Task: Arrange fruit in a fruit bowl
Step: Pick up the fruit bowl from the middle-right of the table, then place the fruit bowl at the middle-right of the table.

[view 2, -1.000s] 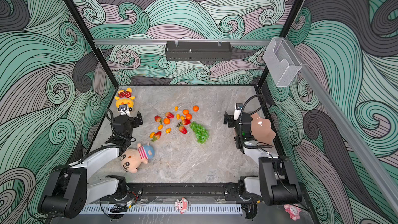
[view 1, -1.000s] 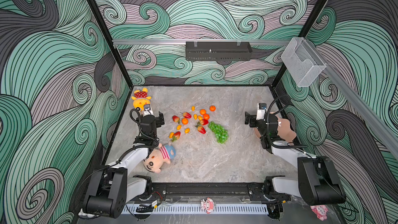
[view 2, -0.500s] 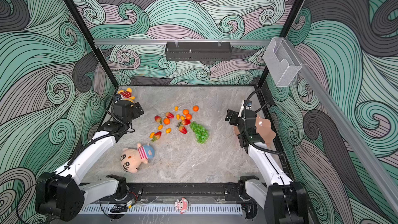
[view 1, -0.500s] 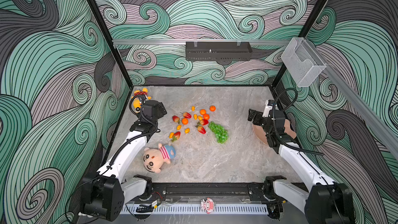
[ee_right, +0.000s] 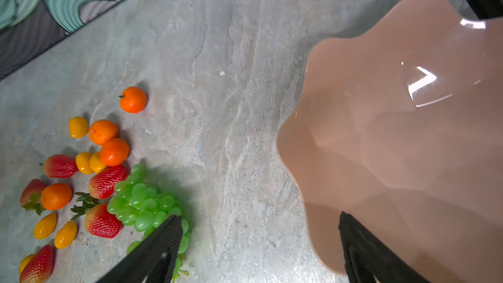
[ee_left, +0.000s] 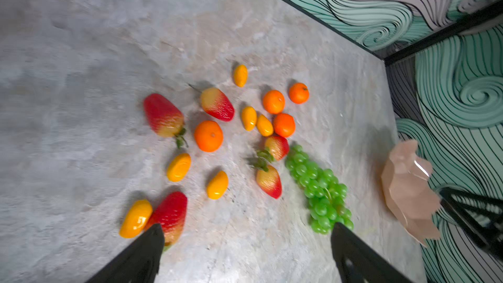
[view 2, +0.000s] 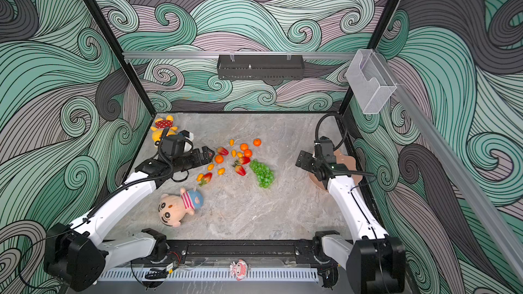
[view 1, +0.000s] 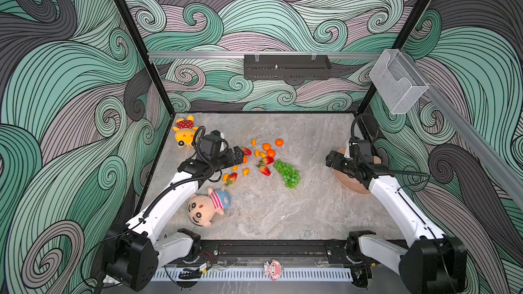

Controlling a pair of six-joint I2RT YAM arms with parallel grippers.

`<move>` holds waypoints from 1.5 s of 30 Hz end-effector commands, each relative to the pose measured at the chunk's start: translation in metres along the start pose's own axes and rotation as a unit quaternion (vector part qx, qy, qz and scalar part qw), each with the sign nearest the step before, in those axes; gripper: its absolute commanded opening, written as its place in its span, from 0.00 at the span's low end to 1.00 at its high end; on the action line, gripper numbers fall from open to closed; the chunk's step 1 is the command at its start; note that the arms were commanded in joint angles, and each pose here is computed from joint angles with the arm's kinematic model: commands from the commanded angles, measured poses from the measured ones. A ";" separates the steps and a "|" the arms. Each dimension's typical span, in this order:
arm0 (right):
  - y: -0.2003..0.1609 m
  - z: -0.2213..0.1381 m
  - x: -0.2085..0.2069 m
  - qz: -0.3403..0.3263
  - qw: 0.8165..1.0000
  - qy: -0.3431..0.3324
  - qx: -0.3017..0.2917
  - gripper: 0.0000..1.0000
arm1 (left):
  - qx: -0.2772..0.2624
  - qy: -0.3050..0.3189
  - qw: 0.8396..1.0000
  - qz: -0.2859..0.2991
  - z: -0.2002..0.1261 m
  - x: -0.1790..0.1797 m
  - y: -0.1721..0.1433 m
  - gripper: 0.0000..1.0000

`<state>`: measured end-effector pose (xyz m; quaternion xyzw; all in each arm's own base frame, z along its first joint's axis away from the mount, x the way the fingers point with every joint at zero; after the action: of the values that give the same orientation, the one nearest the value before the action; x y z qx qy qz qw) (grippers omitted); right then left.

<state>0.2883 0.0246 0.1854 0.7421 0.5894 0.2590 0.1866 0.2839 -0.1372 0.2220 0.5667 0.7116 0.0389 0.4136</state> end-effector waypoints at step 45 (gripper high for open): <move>-0.002 0.108 0.008 -0.189 0.940 -0.219 0.182 0.05 | 0.032 -0.083 0.996 -0.032 0.006 -0.042 -0.013 0.99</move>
<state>0.3511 0.0261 0.0989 0.6763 0.6936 -0.0809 0.2346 0.2806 -0.1874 0.2371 0.5582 0.6846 -0.0629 0.4645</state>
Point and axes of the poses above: each gripper's point midway between its finger pads, its own z axis out along the fingers, its own x axis along the line the jaws close on, y = z × x, the point moved 5 cm from there along -z, back along the fingers, and after that the axes turned 5 degrees about -z, right-handed, at the moved point
